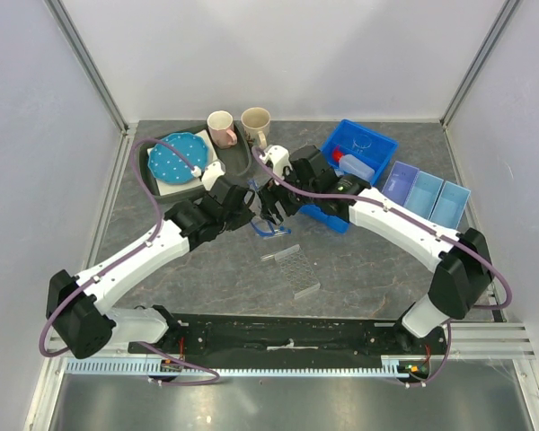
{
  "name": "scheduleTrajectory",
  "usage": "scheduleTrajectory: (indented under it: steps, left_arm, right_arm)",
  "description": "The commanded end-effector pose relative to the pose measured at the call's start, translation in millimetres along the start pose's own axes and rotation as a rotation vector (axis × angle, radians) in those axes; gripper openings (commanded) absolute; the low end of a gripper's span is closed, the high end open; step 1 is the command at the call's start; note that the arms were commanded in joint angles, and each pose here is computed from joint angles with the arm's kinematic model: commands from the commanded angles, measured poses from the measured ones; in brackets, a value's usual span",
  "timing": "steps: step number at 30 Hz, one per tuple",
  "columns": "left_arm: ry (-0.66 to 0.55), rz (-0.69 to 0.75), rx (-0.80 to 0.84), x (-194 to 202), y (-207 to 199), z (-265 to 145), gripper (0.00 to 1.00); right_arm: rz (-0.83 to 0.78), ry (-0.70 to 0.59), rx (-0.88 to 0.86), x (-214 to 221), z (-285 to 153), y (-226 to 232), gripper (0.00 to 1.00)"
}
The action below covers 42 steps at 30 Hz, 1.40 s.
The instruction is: Organize the chemistry lab equipment
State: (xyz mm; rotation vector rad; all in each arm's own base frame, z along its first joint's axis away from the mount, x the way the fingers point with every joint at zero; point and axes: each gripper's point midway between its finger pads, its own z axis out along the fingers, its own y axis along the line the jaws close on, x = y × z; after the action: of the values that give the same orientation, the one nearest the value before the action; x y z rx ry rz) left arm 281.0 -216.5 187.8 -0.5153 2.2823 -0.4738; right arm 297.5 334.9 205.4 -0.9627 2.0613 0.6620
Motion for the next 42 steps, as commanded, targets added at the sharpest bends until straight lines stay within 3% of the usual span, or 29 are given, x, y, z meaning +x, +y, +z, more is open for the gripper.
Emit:
scheduleTrajectory:
  steps: [1, 7, 10, 14, 17, 20, 22, 25, 29, 34, 38, 42]
  left_arm:
    - [-0.058, -0.073, 0.009, -14.8, -14.3, -5.4, 0.02]
    - [-0.052, -0.079, 0.01, -11.3, -17.7, -4.0, 0.02]
    - [-0.049, -0.079, 0.012, -9.7, -19.5, -3.9, 0.02]
    - [-0.052, -0.08, 0.013, -9.7, -20.1, -4.1, 0.02]
    - [-0.056, -0.081, 0.016, -10.5, -19.9, -5.3, 0.02]
    - [-0.063, -0.073, 0.029, -12.5, -20.6, -8.1, 0.03]
    - [-0.071, -0.069, 0.046, -14.3, -21.3, -11.2, 0.09]
    - [-0.088, -0.053, 0.092, -18.4, -24.9, -17.2, 0.34]
    - [-0.102, 0.005, 0.148, -22.8, -27.5, -29.0, 0.59]
    - [-0.143, 0.124, 0.276, -29.5, -34.6, -50.4, 0.71]
    - [-0.219, 0.324, 0.362, -39.7, -31.0, -73.2, 0.84]
    - [-0.312, 0.497, 0.361, -56.2, -15.7, -93.2, 0.96]
  right_arm:
    - [0.051, -0.052, -0.001, -18.9, 5.8, 2.4, 0.79]
    - [0.074, -0.035, 0.009, -17.0, 16.9, 0.0, 0.66]
    - [0.083, -0.027, 0.004, -15.1, 21.3, 1.4, 0.54]
    - [0.089, -0.027, -0.019, -15.6, 23.7, 5.7, 0.23]
    - [0.095, -0.029, -0.039, -16.0, 23.7, 8.9, 0.13]
    - [0.092, -0.032, -0.05, -16.0, 21.8, 11.2, 0.09]
    - [0.088, -0.037, -0.054, -16.6, 19.2, 12.2, 0.08]
    - [0.073, -0.044, -0.051, -16.8, 15.4, 11.9, 0.07]
    - [0.063, -0.055, -0.029, -17.4, 8.0, 3.6, 0.07]
    - [0.068, -0.081, -0.005, -18.0, -9.8, -21.2, 0.07]
    - [0.046, -0.102, 0.064, -15.2, -31.8, -52.7, 0.07]
    - [0.101, -0.129, 0.204, -10.5, -78.2, -113.4, 0.07]
